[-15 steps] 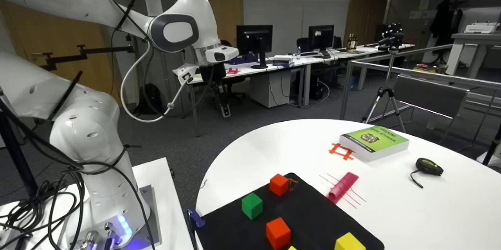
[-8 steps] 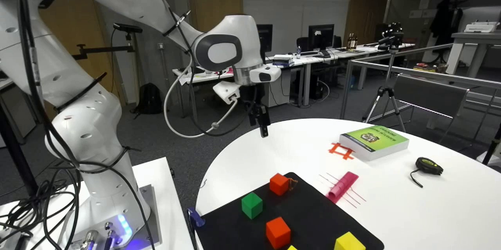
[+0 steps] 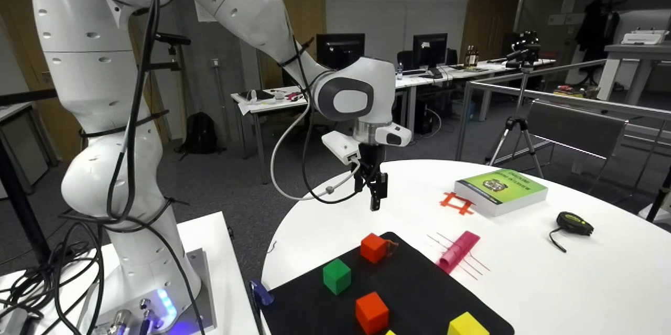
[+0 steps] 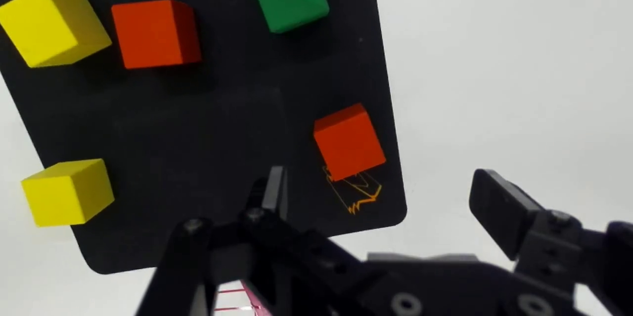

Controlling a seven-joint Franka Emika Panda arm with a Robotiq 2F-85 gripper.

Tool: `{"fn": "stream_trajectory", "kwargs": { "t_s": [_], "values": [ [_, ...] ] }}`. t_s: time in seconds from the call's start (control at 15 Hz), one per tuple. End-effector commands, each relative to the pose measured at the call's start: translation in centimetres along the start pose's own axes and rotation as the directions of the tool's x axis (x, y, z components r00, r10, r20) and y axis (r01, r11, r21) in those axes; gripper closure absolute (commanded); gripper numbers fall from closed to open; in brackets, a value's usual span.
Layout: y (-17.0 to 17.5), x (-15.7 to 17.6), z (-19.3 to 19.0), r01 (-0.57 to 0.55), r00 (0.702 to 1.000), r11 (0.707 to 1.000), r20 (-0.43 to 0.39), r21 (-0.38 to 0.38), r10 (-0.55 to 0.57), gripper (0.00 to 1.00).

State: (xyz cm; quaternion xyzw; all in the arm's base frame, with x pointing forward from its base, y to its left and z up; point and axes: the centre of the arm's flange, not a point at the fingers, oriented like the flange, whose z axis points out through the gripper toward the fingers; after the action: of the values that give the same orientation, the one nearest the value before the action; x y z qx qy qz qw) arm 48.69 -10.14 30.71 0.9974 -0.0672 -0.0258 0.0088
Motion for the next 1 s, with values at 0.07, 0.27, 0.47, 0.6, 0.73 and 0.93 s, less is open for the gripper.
{"fn": "stream_trajectory", "kwargs": {
  "t_s": [0.07,0.27,0.47,0.6,0.73,0.93],
  "values": [
    [0.0,0.0,0.3,0.000,1.000,1.000,0.004,-0.001,0.000,0.00],
    [-0.3,-1.1,0.7,0.028,0.997,1.000,-0.076,0.009,-0.027,0.00],
    [-1.0,-1.9,3.0,0.073,0.989,0.997,-0.129,-0.007,-0.073,0.00],
    [-1.8,-2.1,4.7,0.116,0.984,0.993,-0.137,0.001,-0.115,0.00],
    [-2.4,-1.6,6.2,0.163,0.974,0.986,-0.157,-0.034,-0.166,0.00],
    [-2.7,-0.8,7.8,0.243,0.960,0.966,-0.122,-0.091,-0.253,0.00]
  ]
}}
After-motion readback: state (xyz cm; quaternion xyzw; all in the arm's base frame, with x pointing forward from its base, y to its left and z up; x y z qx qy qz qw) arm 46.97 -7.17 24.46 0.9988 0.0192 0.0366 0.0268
